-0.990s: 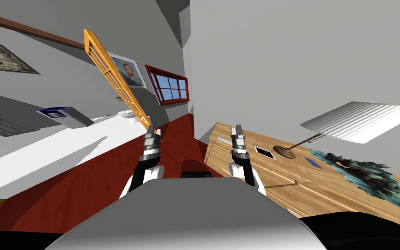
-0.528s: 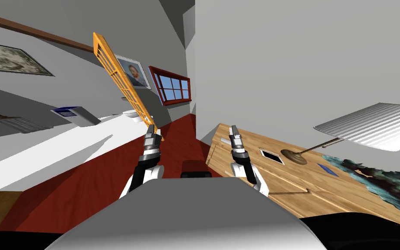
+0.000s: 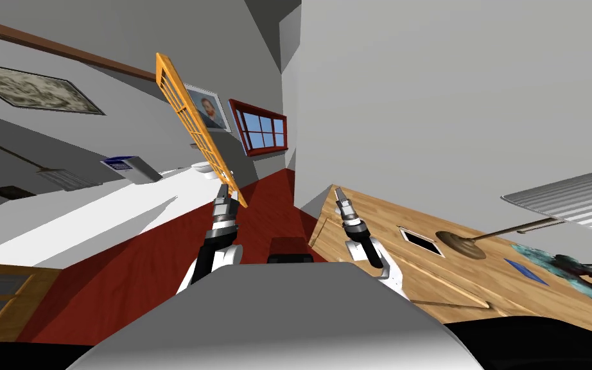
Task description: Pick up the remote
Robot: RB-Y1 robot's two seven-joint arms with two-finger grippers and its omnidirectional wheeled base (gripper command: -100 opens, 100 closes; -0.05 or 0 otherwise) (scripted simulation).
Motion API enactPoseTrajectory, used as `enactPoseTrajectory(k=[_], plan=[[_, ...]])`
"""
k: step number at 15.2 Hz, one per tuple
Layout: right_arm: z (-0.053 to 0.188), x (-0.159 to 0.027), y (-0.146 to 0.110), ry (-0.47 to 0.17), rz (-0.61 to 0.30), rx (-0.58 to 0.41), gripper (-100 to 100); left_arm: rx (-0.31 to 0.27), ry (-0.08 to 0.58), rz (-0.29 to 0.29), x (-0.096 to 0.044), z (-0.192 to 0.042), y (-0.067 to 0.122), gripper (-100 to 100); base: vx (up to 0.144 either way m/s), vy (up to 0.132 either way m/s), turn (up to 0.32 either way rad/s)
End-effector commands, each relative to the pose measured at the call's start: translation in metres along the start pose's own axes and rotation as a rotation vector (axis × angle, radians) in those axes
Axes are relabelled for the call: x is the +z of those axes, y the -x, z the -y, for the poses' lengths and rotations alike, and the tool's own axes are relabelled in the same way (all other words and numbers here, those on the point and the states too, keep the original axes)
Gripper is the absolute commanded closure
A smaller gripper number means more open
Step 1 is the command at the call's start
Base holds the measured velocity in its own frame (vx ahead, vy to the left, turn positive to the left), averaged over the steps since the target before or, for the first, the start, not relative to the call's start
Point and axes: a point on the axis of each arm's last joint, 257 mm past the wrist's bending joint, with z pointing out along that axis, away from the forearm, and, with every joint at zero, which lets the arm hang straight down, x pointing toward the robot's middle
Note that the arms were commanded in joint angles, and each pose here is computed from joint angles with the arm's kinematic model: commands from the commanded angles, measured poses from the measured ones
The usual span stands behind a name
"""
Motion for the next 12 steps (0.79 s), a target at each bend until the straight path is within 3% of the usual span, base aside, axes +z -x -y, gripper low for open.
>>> enactPoseTrajectory(k=[1,12], plan=[[0.007,-0.003,-0.008,0.001,-0.054,-0.022,-100,0.000,0.000,0.000,0.000,0.000,0.000,0,0.052,0.065,0.084],[0.042,-0.025,-0.037,-0.014,-0.306,-0.137,-100,0.000,0.000,0.000,0.000,0.000,0.000,0,0.056,0.064,0.089]])
